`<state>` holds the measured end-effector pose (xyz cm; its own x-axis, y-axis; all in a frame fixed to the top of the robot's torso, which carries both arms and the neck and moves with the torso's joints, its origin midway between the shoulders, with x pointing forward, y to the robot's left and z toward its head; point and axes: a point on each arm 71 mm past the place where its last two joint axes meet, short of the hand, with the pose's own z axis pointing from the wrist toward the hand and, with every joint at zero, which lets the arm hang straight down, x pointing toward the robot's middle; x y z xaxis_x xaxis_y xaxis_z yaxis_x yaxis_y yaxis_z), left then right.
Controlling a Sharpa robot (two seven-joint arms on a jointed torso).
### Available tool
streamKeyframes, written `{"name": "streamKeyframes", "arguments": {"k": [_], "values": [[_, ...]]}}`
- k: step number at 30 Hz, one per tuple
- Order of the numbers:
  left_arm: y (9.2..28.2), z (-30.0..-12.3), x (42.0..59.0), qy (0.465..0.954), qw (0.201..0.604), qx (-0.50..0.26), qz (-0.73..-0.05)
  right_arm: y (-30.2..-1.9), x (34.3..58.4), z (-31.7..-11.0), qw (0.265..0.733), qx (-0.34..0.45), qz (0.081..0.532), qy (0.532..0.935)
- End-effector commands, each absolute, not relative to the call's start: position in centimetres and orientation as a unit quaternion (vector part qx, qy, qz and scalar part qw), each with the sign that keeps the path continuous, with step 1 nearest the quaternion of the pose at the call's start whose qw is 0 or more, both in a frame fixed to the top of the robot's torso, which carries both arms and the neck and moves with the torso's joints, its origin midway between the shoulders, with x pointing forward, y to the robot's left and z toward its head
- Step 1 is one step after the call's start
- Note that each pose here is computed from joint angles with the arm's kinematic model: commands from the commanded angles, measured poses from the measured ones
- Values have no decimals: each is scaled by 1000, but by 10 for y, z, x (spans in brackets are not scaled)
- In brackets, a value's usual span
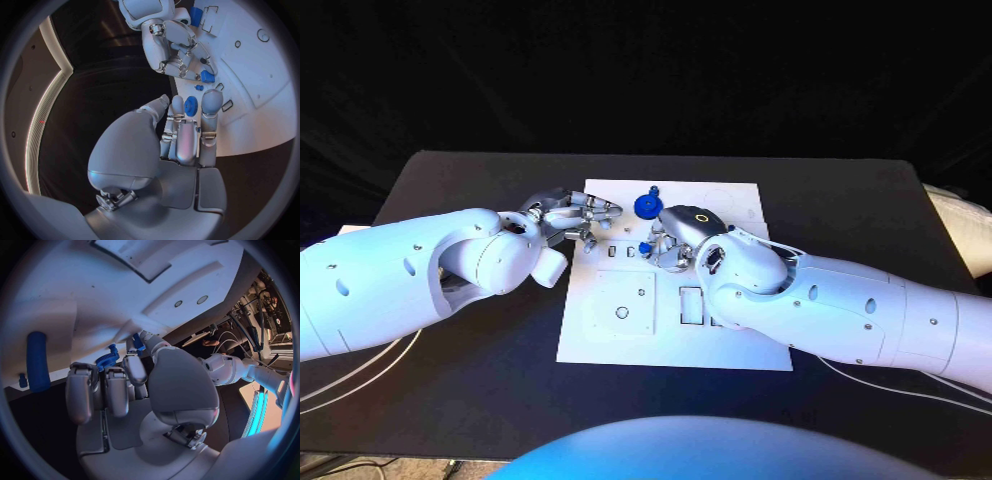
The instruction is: Assemble the parts on the task board
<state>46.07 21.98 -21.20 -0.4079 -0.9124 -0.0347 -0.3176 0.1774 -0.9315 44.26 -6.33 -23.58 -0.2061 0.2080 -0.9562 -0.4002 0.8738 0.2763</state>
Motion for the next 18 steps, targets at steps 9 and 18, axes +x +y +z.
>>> {"name": "streamKeyframes", "arguments": {"k": [9, 18], "values": [[218, -211, 461, 698, 318, -437, -470, -63, 441, -236, 628, -70, 237, 738], [218, -211, 461, 698, 318, -437, -469, -63, 441, -237, 626, -72, 235, 740]]}}
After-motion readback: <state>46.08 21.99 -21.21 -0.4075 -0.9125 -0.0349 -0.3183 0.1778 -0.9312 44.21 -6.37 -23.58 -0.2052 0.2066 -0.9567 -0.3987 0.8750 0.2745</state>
